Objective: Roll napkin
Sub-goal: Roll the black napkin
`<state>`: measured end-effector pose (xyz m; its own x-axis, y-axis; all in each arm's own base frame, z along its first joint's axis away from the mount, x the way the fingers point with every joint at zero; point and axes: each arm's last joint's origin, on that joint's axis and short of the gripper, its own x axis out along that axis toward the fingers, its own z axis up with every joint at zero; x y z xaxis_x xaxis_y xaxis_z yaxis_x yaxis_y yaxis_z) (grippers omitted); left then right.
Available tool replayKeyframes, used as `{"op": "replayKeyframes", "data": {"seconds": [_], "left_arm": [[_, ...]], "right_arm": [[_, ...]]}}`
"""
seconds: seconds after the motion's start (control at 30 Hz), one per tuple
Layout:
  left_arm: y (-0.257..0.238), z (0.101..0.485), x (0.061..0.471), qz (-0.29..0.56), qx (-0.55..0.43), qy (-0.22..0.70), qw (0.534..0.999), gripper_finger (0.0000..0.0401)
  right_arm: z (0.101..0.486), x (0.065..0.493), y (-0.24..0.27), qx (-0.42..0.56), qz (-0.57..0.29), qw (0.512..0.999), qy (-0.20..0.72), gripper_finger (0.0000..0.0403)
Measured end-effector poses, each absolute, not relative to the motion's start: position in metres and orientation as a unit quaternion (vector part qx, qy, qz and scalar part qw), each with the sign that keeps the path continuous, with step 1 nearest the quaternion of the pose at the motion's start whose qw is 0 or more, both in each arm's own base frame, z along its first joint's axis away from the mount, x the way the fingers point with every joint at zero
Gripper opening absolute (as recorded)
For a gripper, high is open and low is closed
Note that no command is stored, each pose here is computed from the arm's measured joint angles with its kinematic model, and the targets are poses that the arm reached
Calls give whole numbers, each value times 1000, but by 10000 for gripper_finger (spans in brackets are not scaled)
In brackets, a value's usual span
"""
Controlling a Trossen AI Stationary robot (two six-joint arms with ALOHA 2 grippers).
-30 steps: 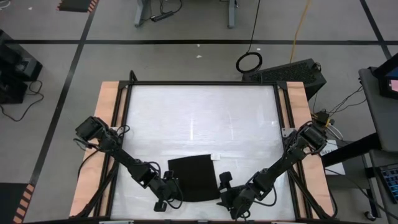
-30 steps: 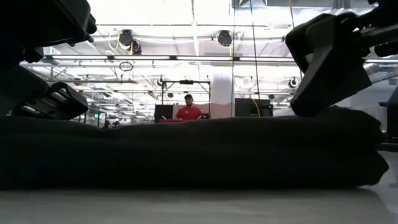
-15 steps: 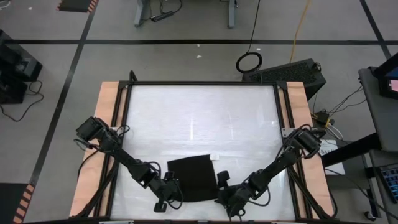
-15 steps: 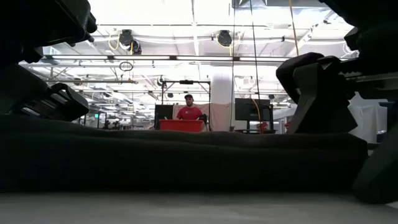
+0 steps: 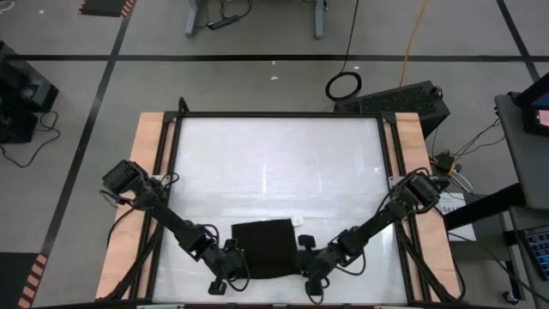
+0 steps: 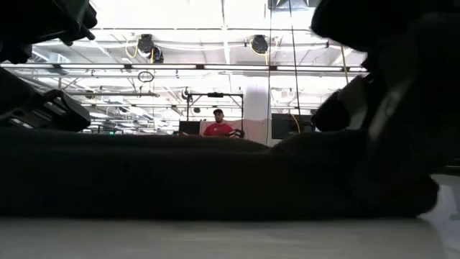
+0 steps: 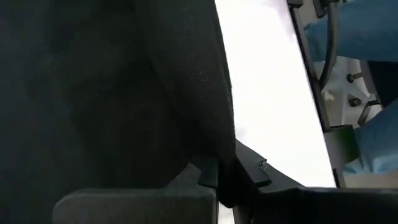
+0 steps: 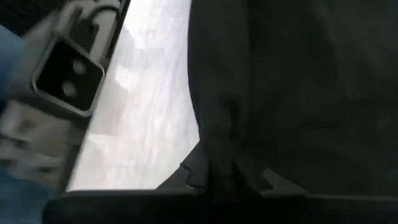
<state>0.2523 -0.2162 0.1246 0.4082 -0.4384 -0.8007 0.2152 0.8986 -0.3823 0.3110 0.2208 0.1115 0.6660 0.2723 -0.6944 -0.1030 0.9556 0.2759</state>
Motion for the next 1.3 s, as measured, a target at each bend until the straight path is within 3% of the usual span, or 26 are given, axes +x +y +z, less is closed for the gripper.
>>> {"op": "replayKeyframes", "data": {"seconds": [0.3,0.53,0.77,1.3], "left_arm": [[-217,128,251,-216,-163,533,802,13],[-210,128,255,-233,-220,569,757,13],[-201,127,260,-222,-229,581,749,24],[-186,126,268,-224,-218,579,753,42]], "right_arm": [[123,334,195,319,169,823,439,10],[128,347,176,421,159,777,441,16],[119,353,159,465,151,728,480,17],[107,352,142,475,88,700,526,17]]}}
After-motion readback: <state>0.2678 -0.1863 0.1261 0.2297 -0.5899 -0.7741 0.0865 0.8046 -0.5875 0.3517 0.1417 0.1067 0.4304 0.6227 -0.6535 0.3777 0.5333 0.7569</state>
